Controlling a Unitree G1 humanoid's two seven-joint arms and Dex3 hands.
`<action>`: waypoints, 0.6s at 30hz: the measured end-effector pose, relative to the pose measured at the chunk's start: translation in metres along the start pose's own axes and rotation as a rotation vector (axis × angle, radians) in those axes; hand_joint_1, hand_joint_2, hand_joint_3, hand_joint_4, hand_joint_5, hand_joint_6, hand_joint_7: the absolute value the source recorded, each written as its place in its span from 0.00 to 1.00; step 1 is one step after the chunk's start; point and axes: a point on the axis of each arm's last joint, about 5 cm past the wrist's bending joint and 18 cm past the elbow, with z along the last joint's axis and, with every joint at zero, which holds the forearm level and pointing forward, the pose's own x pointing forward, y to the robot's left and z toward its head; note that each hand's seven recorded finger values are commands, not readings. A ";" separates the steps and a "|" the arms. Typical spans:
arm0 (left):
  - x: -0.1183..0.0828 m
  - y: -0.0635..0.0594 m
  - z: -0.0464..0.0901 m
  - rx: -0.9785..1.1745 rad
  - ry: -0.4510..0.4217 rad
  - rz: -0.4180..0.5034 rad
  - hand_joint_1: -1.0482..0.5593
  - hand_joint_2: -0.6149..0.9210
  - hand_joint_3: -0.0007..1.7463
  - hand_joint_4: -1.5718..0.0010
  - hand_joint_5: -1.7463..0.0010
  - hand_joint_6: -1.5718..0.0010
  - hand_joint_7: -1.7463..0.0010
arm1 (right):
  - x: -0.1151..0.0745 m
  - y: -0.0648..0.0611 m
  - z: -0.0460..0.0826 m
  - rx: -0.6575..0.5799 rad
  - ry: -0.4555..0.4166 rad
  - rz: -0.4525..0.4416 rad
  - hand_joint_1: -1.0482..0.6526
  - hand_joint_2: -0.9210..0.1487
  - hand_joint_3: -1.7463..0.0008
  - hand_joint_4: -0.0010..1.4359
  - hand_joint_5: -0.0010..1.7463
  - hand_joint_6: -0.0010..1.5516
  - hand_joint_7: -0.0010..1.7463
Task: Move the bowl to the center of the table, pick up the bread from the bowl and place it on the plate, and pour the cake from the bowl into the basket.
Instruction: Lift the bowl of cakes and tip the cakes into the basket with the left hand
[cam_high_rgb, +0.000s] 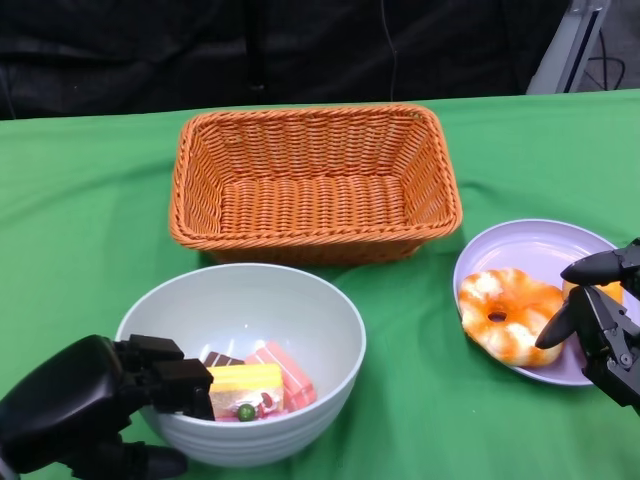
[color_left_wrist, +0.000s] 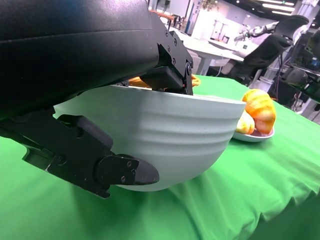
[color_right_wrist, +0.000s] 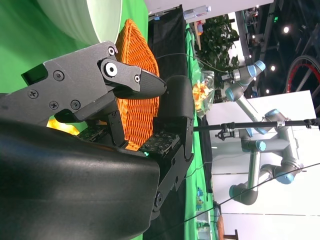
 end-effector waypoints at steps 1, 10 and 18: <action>-0.001 0.000 0.001 -0.003 -0.003 0.001 0.56 0.82 0.45 0.48 0.00 0.52 0.24 | 0.000 0.000 0.000 0.000 0.000 0.001 0.53 0.14 0.61 0.46 0.91 0.42 0.70; 0.000 0.011 0.016 -0.028 -0.096 0.064 0.56 0.80 0.51 0.47 0.00 0.51 0.24 | 0.001 0.000 -0.001 0.002 0.003 0.000 0.53 0.15 0.59 0.46 0.92 0.42 0.71; 0.005 0.020 0.024 -0.045 -0.119 0.119 0.58 0.73 0.61 0.45 0.01 0.49 0.26 | 0.001 0.000 -0.001 -0.001 0.004 -0.003 0.54 0.15 0.58 0.46 0.93 0.41 0.72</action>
